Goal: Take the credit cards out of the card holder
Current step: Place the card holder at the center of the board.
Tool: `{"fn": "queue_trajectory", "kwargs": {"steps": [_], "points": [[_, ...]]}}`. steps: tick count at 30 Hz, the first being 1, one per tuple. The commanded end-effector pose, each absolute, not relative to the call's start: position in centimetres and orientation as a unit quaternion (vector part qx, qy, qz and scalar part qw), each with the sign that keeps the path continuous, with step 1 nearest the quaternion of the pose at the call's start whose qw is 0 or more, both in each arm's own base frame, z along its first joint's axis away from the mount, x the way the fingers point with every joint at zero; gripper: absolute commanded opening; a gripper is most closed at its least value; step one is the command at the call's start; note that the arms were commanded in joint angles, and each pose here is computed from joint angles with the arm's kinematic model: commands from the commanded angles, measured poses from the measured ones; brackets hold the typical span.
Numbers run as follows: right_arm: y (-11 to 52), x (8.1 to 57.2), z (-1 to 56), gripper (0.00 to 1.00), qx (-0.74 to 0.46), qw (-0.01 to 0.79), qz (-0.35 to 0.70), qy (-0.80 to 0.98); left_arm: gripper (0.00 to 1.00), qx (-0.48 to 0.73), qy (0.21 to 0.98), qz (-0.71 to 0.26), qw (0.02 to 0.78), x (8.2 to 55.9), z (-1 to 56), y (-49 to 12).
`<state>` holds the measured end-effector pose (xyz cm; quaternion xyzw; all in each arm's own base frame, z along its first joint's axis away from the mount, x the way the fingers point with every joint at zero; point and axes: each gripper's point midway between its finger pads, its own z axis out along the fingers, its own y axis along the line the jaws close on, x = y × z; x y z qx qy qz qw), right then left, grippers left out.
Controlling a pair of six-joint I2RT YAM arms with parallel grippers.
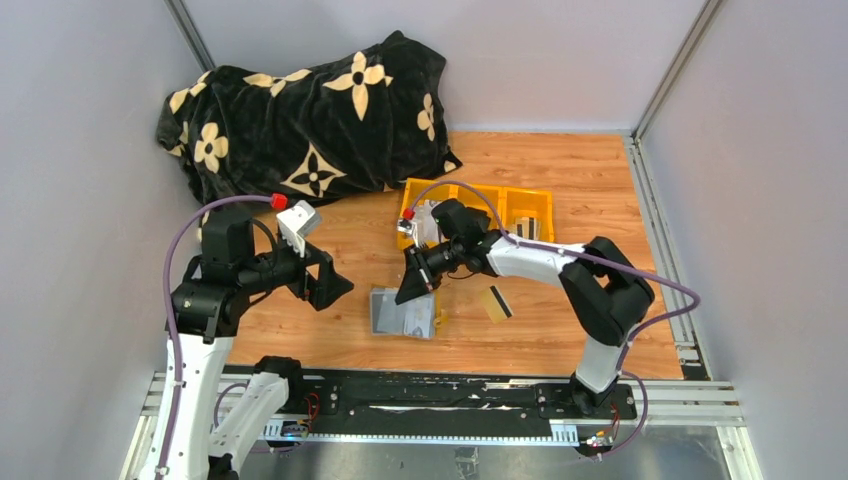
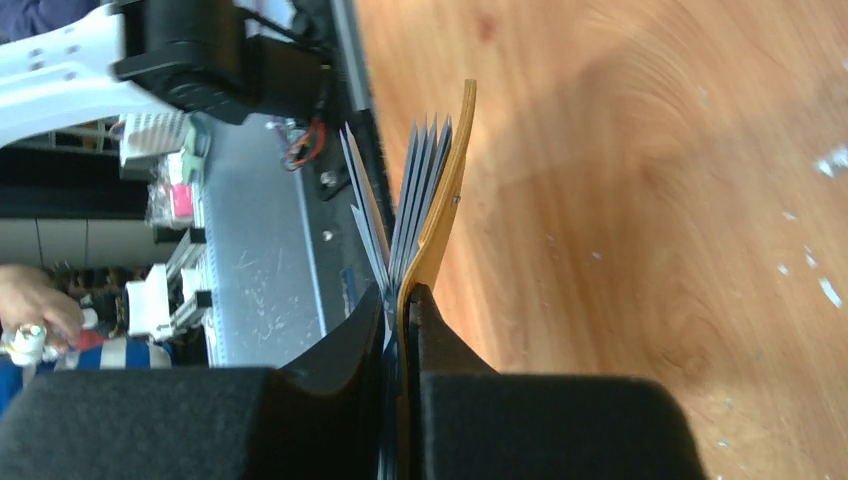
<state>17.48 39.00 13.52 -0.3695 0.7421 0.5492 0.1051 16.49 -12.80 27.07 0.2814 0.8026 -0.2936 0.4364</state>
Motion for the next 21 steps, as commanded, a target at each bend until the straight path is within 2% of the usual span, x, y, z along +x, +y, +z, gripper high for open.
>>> {"fn": "queue_trajectory", "kwargs": {"steps": [1,7,9,16,21], "points": [[39.5,19.8,11.5,0.16,-0.329,0.133,0.53,0.77,1.0,0.29,0.817,-0.211,0.452,17.8,26.5,-10.5],[37.3,22.5,9.4,0.63,-0.316,0.197,0.423,0.826,1.0,0.279,0.83,-0.134,0.463,19.8,25.2,-8.1],[36.1,23.3,10.3,0.73,-0.317,0.227,0.387,0.835,1.0,0.271,0.835,-0.112,0.465,20.8,24.5,-7.4],[30.1,27.5,16.8,0.79,-0.277,0.374,0.262,0.845,1.0,0.244,0.851,-0.066,0.46,24.3,22.0,-5.9],[19.0,31.7,19.7,0.8,-0.102,0.476,0.17,0.857,1.0,0.217,0.865,-0.037,0.45,27.4,19.3,-4.3]]}}
